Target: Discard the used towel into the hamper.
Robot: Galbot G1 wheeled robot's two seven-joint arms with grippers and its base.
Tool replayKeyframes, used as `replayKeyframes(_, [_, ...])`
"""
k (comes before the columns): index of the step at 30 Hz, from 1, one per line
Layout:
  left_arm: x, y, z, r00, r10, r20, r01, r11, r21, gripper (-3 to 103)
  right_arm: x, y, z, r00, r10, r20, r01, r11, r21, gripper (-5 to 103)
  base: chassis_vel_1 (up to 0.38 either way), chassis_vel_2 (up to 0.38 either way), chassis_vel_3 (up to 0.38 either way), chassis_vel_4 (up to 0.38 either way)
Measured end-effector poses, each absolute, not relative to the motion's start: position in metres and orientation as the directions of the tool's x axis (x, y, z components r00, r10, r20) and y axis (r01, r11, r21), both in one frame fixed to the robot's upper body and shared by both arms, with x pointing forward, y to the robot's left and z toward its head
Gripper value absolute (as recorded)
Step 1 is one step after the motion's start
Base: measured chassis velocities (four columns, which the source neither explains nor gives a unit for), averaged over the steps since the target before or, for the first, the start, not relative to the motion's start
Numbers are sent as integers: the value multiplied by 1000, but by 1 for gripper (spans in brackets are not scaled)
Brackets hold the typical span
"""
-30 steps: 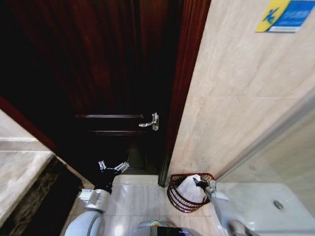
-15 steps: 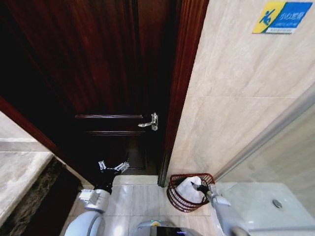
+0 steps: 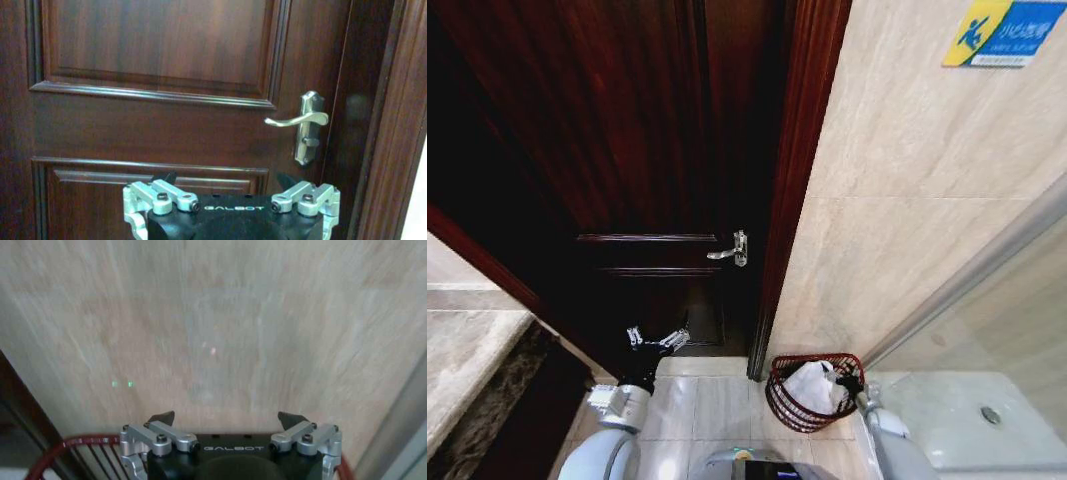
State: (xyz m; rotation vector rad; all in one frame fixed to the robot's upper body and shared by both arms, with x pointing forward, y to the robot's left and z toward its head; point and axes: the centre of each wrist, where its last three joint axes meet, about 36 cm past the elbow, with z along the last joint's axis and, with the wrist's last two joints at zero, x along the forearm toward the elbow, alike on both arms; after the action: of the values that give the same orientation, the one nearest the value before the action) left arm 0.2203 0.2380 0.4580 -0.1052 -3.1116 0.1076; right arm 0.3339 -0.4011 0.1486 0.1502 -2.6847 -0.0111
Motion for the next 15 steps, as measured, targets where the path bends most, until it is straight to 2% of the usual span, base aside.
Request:
replayKeyframes(8, [220,238,458,-997,68,24,66,995,-70,100,288,-395,190,-938,-50,343,-46,999,18,100,0,0,0,0])
replayKeyframes(15, [220,238,458,-997,69,24,67,995,-70,100,226,-377,250,-973,23,230,34,998,47,100,0,0,0,0])
